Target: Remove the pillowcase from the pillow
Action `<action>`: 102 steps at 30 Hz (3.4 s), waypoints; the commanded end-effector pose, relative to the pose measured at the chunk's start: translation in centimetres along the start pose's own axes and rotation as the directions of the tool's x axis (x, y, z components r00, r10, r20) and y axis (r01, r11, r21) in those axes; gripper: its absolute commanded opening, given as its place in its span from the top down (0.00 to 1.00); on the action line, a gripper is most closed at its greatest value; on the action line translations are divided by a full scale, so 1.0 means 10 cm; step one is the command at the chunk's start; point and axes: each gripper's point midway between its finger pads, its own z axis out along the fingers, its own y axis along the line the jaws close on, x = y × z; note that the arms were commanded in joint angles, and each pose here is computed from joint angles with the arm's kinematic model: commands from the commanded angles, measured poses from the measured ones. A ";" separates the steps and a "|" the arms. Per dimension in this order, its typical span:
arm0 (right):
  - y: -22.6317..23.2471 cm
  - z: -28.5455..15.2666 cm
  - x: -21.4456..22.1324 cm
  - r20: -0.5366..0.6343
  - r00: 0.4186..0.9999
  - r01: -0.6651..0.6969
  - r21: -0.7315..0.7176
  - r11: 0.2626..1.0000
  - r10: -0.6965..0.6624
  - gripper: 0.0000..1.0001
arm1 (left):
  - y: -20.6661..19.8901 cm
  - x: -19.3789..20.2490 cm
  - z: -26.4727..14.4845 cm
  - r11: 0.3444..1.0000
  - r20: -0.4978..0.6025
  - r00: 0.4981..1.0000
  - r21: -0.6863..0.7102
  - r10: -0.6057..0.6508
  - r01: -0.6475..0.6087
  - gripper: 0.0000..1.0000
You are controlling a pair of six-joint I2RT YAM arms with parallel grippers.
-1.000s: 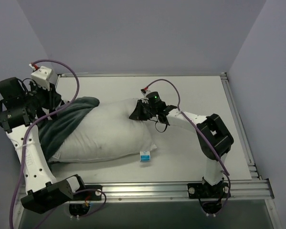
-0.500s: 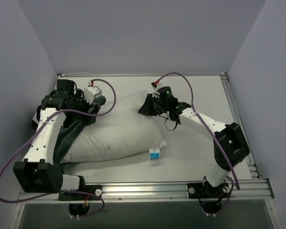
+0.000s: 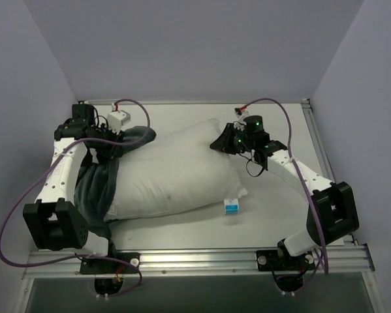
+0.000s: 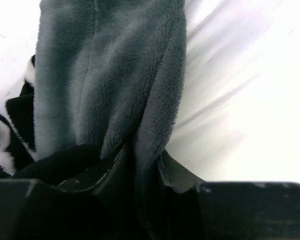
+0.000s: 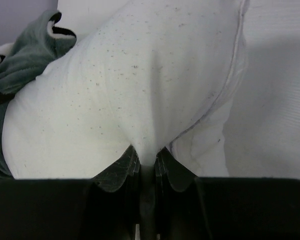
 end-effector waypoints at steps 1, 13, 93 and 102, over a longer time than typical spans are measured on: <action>-0.11 -0.30 -0.43 0.146 0.989 0.008 0.021 1.000 -0.011 1.00 | 0.04 -0.11 -0.20 0.999 0.057 0.997 0.017 -0.043 0.042 0.64; -1.31 -1.51 -1.13 0.430 0.889 -0.246 0.153 0.957 0.160 1.00 | 1.33 0.28 -0.41 0.861 0.087 0.961 -0.430 -0.261 0.272 0.98; -1.93 -2.73 -1.11 0.538 0.832 -0.379 0.732 0.566 -0.139 0.00 | 0.45 0.96 -1.05 0.718 0.246 0.943 -0.612 -0.225 0.331 0.06; -1.92 -2.69 -1.10 0.565 0.814 -0.402 0.714 0.573 -0.134 0.00 | 0.29 0.99 -0.96 0.767 0.283 0.935 -0.544 -0.215 0.341 0.06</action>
